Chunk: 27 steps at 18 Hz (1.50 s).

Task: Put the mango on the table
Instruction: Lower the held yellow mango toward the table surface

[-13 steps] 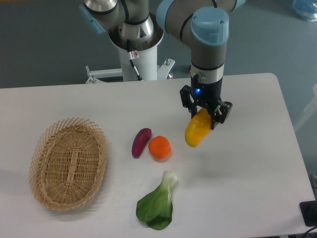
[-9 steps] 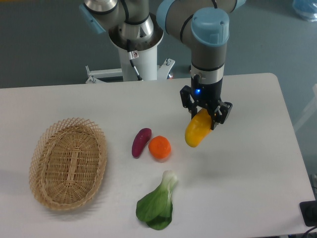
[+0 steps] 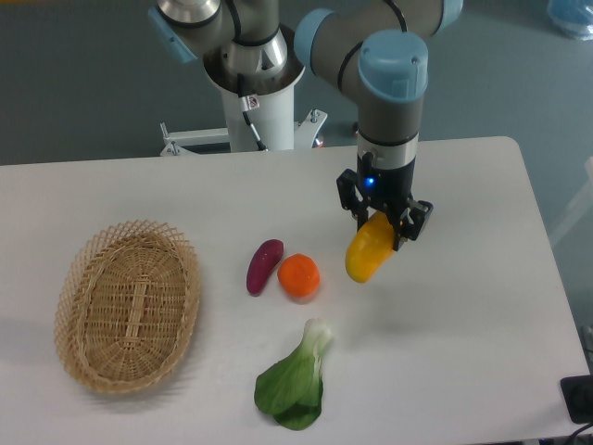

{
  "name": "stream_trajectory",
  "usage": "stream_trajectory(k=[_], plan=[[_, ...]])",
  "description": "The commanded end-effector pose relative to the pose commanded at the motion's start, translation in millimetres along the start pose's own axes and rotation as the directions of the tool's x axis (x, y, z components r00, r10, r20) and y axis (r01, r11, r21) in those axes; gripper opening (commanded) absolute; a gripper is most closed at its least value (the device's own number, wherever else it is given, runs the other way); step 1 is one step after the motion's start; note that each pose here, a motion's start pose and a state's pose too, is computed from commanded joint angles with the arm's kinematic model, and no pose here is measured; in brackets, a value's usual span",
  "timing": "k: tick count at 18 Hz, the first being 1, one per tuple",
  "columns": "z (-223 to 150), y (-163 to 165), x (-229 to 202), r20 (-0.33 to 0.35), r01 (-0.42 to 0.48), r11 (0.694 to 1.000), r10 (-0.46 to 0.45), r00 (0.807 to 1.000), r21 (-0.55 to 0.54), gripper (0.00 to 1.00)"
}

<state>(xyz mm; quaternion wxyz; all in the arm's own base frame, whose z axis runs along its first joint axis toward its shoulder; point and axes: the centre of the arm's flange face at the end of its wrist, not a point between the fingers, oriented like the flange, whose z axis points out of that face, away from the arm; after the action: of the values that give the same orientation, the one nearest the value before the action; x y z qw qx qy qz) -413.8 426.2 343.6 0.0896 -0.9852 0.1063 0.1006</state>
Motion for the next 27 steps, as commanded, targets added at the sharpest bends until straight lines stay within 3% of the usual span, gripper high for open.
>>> stream_trajectory(k=[5, 13, 20, 23, 27], plan=[[29, -3, -11, 0.033, 0.003, 1.0, -0.004, 0.999, 0.013, 0.56], [104, -13, -52, 0.064, -0.014, 1.0, 0.013, 0.998, 0.017, 0.56], [144, -1, -19, -0.02, -0.032, 0.999, 0.031, 0.999, -0.036, 0.56], [146, 2, -16, -0.023, -0.052, 0.997, 0.051, 0.998, -0.054, 0.56], [147, 5, -13, -0.027, -0.057, 0.996, 0.055, 0.998, -0.068, 0.66]])
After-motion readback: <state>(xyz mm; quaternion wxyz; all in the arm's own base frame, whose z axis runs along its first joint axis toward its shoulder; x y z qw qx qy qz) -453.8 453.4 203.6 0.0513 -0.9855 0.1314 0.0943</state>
